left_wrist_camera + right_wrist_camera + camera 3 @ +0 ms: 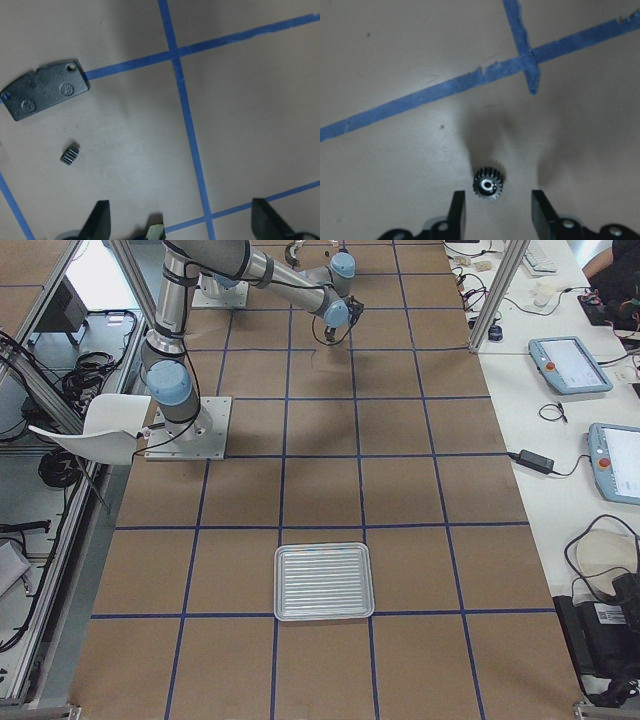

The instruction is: Place bearing gear from tray to pile

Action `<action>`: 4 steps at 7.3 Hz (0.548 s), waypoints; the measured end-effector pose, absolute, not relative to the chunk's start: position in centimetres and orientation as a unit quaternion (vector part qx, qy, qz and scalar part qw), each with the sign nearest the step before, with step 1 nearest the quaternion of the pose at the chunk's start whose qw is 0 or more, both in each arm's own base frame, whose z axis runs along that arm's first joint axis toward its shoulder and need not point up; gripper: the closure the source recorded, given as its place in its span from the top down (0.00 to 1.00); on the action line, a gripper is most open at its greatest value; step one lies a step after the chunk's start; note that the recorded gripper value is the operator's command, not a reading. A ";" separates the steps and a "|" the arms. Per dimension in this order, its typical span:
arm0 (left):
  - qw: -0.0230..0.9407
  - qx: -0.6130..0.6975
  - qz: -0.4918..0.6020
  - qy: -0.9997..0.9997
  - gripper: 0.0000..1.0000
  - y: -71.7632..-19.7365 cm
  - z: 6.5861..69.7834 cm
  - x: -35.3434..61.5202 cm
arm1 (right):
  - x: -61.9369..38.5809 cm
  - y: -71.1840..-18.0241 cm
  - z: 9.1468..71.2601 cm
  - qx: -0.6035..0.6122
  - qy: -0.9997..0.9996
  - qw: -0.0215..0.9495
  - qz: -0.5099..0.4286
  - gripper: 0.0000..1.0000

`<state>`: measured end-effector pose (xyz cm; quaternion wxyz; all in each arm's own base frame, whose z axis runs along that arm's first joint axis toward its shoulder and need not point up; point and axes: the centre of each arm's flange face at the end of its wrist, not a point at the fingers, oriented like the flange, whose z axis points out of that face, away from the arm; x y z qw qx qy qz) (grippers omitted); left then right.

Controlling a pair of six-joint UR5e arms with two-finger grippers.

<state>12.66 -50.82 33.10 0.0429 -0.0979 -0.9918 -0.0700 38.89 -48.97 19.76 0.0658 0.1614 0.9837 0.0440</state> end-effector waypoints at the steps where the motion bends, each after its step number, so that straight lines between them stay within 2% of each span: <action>1: 0.035 -0.093 -0.065 -0.993 1.00 -51.0 34.0 10.6 | 38.0 -49.7 21.3 0.163 0.984 0.071 0.032 1.00; 4: 0.023 -0.058 -0.052 -0.997 1.00 -51.4 35.7 3.3 | 25.4 -54.5 29.1 0.125 0.989 0.074 0.002 1.00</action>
